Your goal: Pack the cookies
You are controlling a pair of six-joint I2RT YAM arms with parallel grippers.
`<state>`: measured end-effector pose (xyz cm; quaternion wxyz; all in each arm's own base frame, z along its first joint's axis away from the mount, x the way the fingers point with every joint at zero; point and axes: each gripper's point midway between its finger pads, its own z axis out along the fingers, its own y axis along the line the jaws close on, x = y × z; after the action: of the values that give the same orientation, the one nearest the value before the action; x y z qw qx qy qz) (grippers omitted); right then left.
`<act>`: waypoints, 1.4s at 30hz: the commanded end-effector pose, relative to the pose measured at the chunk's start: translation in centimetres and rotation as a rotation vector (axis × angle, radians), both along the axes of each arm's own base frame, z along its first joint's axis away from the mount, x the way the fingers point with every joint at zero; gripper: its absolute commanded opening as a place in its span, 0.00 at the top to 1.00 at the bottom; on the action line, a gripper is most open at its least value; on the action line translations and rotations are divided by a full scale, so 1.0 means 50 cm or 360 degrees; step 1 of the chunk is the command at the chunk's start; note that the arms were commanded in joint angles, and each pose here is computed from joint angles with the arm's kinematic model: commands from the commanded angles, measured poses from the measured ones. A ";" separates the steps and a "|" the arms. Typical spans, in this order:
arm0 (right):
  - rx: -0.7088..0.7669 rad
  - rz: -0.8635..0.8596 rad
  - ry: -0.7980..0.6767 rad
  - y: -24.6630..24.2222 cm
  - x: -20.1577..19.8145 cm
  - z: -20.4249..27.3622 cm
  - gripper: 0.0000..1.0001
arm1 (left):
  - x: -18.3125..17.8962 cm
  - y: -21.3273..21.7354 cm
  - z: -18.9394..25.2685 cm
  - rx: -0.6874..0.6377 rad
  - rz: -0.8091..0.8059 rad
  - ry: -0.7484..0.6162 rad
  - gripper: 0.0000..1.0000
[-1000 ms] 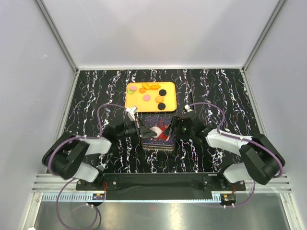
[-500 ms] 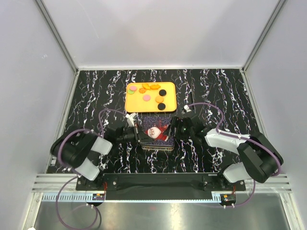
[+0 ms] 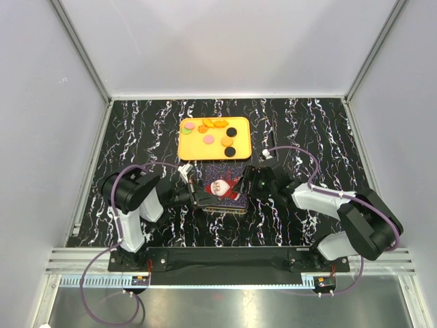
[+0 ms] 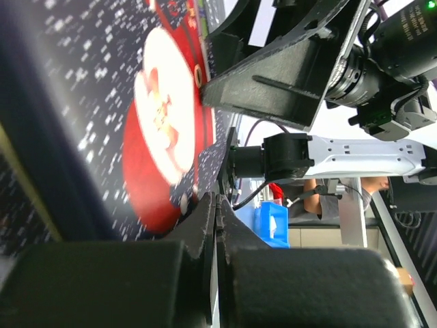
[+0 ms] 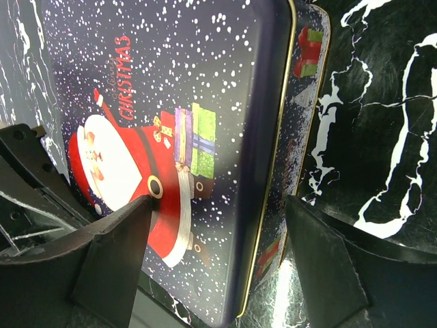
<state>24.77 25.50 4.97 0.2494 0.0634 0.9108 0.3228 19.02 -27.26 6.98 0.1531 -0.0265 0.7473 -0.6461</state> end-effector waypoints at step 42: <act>-0.0405 -0.0344 -0.0699 -0.239 0.001 0.372 0.00 | 0.084 0.237 0.287 0.1238 0.0716 -0.0716 0.07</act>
<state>24.88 14.66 22.78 0.4594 0.0522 0.8646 0.1968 22.80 -15.85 20.39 0.4229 0.0073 0.8648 -0.2706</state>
